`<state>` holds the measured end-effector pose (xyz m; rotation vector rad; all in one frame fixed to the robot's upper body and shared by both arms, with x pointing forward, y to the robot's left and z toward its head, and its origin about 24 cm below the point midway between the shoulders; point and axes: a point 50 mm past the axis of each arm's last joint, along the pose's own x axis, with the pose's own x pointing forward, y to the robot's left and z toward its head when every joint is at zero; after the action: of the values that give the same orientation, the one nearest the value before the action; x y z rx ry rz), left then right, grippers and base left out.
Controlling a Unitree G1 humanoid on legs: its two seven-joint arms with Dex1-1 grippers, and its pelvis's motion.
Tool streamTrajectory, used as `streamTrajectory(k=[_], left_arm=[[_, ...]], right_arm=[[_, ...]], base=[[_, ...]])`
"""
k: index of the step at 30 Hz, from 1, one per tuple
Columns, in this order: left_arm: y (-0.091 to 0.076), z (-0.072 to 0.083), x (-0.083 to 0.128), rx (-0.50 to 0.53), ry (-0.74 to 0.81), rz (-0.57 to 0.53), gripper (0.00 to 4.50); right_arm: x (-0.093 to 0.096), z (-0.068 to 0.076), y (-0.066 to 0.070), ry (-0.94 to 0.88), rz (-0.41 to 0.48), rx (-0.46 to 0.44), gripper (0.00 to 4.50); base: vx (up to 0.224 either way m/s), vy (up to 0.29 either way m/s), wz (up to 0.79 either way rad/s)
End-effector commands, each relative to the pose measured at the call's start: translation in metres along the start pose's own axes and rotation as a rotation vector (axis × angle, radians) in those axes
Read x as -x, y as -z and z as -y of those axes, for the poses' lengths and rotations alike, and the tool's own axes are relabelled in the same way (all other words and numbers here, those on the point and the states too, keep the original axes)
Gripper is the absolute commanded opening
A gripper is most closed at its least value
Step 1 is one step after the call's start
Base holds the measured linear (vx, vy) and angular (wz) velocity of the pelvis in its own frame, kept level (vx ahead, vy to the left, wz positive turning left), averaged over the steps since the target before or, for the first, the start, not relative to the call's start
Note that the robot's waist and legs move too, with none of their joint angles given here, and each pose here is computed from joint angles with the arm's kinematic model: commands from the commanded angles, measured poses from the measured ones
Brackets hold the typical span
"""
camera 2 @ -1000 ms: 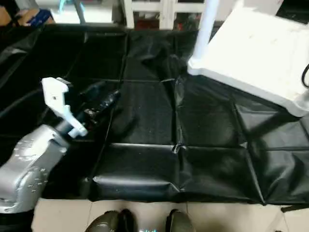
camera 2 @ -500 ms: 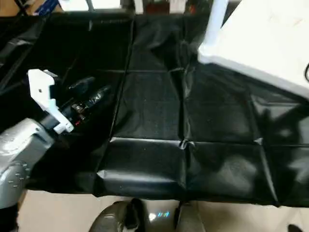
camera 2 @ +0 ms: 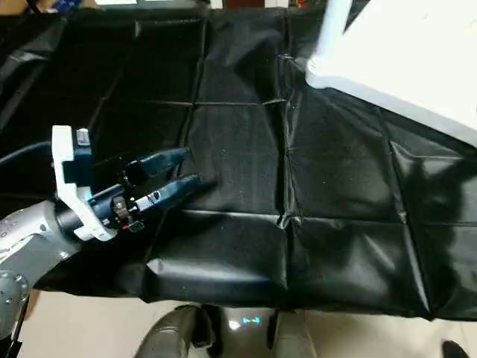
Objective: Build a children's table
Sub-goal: Flip table
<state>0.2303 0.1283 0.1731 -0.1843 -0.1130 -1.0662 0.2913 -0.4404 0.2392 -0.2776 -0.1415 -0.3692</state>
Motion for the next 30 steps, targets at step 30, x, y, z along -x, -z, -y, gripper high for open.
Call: streamTrajectory(k=[30], left_arm=[[0.003, -0.024, 0.007, -0.12, -0.29, 0.106, 3.14]], right_arm=[[-0.031, -0.157, -0.024, -0.661, 0.16, -0.092, 1.84]], base=[[0.0, 0.0, 0.0]])
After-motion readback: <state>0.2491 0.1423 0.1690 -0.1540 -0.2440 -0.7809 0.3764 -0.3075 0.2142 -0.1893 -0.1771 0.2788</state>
